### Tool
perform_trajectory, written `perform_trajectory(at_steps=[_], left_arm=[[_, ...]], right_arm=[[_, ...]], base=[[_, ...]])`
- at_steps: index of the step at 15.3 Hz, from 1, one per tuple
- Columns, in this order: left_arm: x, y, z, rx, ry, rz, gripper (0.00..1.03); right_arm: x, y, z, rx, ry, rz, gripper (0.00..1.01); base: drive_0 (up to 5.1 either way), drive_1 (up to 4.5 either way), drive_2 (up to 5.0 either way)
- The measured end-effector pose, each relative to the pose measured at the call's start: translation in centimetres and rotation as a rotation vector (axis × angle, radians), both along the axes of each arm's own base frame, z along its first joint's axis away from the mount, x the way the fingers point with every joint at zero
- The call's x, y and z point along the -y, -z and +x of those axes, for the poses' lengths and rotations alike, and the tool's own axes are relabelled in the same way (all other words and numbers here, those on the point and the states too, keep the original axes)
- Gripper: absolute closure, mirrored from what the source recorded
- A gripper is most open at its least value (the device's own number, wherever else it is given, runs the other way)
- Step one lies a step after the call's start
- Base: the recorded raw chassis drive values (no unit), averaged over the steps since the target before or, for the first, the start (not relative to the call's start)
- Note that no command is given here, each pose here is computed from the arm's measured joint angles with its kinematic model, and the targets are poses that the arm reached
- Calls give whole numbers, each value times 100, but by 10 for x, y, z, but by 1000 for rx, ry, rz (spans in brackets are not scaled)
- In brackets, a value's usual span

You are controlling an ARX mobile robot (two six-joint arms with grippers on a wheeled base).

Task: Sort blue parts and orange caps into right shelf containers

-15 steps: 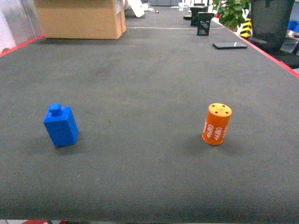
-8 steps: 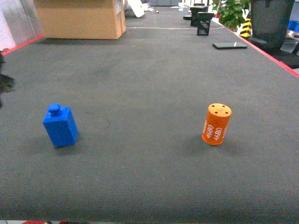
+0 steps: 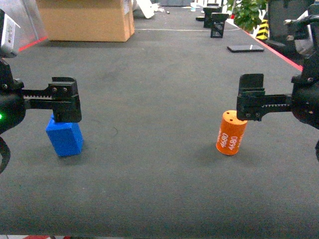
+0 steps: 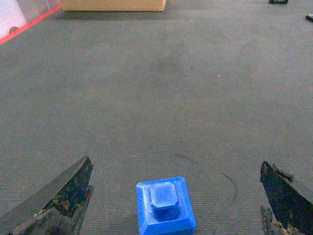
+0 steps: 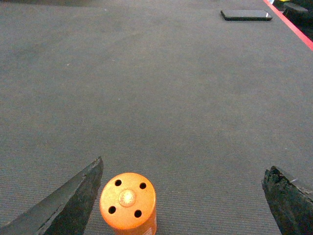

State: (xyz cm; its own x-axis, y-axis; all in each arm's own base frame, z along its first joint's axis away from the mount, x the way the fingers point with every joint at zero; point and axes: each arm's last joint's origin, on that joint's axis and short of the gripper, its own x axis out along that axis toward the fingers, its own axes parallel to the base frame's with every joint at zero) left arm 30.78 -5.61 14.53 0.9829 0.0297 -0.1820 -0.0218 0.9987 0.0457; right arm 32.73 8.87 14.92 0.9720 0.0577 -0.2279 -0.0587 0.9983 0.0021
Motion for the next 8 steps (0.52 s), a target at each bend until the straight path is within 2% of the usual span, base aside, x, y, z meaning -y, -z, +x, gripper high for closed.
perform_trajectory(at_steps=[3,8], left_arm=[[2,11,18,-37,3,3,5],[2,26,34,-76,2,6,5]], right_arm=[[-9,6,18,-14,-9,4,3],[-19,25,31,-63,-23,9,3]], base=[[0,0,0],[0,0,0]])
